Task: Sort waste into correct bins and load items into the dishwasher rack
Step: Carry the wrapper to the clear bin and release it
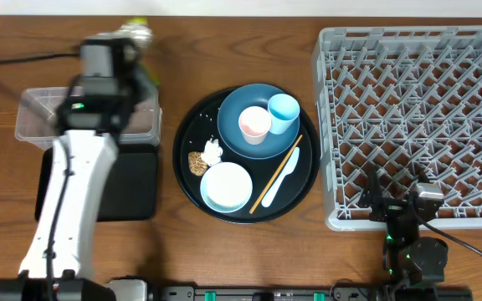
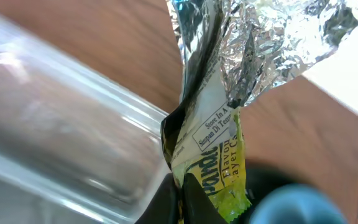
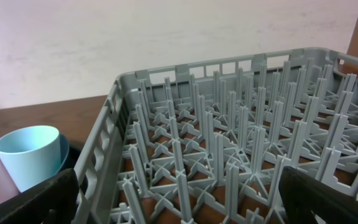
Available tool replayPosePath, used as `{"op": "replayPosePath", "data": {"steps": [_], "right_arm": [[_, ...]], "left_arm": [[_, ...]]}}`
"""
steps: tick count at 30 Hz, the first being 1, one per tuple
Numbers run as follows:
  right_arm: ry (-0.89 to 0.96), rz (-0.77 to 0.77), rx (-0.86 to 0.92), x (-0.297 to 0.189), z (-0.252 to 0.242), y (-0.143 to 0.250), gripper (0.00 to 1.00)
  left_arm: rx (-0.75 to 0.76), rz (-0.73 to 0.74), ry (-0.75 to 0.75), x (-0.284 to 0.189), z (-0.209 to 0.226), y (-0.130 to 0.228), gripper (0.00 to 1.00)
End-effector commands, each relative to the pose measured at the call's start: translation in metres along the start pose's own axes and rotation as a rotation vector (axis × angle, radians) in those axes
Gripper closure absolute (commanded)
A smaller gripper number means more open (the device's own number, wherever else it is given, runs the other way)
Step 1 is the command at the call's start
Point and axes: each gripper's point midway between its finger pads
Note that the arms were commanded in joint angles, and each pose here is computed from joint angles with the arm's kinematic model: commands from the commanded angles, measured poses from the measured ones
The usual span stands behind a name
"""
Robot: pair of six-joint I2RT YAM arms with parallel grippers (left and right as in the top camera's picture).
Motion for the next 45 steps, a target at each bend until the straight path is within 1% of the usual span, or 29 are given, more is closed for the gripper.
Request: {"op": "replayPosePath", "data": {"steps": [1,3,6,11,14,20,29,30,31,32,34,36,39,41,45], "right_arm": [[0.002,0.005,-0.013,0.000,0.000,0.002,0.01],[0.002,0.005,-0.013,0.000,0.000,0.002,0.01],[0.001,0.005,-0.013,0.000,0.000,0.002,0.02],[0.002,0.005,-0.013,0.000,0.000,0.002,0.01],[0.002,0.005,-0.013,0.000,0.000,0.002,0.01],[0.001,0.005,-0.013,0.000,0.000,0.002,0.01],[0.002,0.005,-0.013,0.000,0.000,0.002,0.01],[0.001,0.005,-0.013,0.000,0.000,0.002,0.01],[0.002,0.005,-0.013,0.000,0.000,0.002,0.01],[0.002,0.005,-0.013,0.000,0.000,0.002,0.01],[0.002,0.005,-0.013,0.000,0.000,0.002,0.01],[0.001,0.005,-0.013,0.000,0.000,0.002,0.01],[0.002,0.005,-0.013,0.000,0.000,0.002,0.01],[0.001,0.005,-0.013,0.000,0.000,0.002,0.01],[0.001,0.005,-0.013,0.000,0.000,0.002,0.01]], "left_arm": [[-0.236,-0.064,-0.101,0.004,0.045,-0.032,0.94],[-0.334,-0.069,-0.138,0.009,0.069,-0.045,0.94],[-0.426,-0.041,-0.157,0.018,0.095,-0.055,0.94],[-0.535,0.025,-0.185,0.038,0.128,-0.059,0.94],[-0.569,0.068,-0.209,0.055,0.143,-0.054,0.94],[-0.601,0.155,-0.246,0.085,0.159,-0.037,0.94],[-0.601,0.164,-0.264,0.098,0.165,-0.033,0.93],[-0.601,0.160,-0.260,0.098,0.165,-0.034,0.85],[-0.600,0.157,-0.257,0.099,0.164,-0.035,0.70],[-0.600,0.156,-0.256,0.099,0.164,-0.036,0.57],[-0.599,0.155,-0.257,0.099,0.164,-0.036,0.45],[-0.595,0.152,-0.253,0.099,0.164,-0.037,0.41],[-0.550,0.130,-0.218,0.098,0.158,-0.046,0.41],[-0.506,0.104,-0.188,0.091,0.150,-0.057,0.41],[-0.423,0.004,-0.084,0.052,0.116,-0.092,0.42]]}}
Point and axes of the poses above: each gripper's point midway between its finger pads, its own x axis out along the fingers, its own z axis along the line the jaws close on, y = z × x, and after that the axes turned 14 degrees about -x, right-handed
